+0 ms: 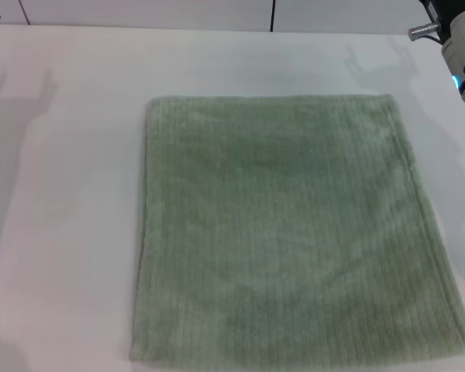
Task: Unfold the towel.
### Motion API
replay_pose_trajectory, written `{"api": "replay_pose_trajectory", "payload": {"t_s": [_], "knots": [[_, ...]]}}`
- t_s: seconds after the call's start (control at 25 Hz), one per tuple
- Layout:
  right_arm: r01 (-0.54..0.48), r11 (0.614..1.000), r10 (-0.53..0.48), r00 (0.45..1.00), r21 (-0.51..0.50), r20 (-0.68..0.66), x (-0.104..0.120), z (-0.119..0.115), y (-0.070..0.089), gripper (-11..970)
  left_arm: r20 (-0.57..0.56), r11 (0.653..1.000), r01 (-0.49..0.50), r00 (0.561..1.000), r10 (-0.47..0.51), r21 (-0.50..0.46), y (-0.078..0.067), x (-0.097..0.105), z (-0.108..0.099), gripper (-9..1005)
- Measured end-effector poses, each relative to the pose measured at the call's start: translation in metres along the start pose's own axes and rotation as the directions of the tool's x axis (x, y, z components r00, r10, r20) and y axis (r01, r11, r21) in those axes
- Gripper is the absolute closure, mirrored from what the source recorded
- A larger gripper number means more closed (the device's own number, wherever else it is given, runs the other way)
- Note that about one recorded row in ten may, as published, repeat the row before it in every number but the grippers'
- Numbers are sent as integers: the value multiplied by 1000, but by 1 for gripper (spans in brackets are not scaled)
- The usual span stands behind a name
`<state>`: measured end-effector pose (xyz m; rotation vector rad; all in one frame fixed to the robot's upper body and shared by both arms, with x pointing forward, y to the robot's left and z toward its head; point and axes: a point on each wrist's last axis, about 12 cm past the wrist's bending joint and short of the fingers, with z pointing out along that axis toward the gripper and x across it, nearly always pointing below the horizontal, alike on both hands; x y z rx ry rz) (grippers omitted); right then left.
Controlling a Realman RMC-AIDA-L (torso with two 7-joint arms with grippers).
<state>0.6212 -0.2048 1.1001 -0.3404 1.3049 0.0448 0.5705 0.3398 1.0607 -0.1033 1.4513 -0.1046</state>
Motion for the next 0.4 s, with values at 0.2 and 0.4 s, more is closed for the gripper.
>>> {"api": "replay_pose_trajectory", "payload": {"t_s": [0.2, 0.4], "knots": [[9, 1000, -10, 1000, -5, -20, 4, -3, -1, 182, -5, 1000, 19, 1000, -19, -18, 2, 4, -7, 164], [17, 999, -18, 999, -34, -30, 6, -4, 4, 182, -21, 998, 56, 998, -56, -26, 4, 10, -15, 164]]}}
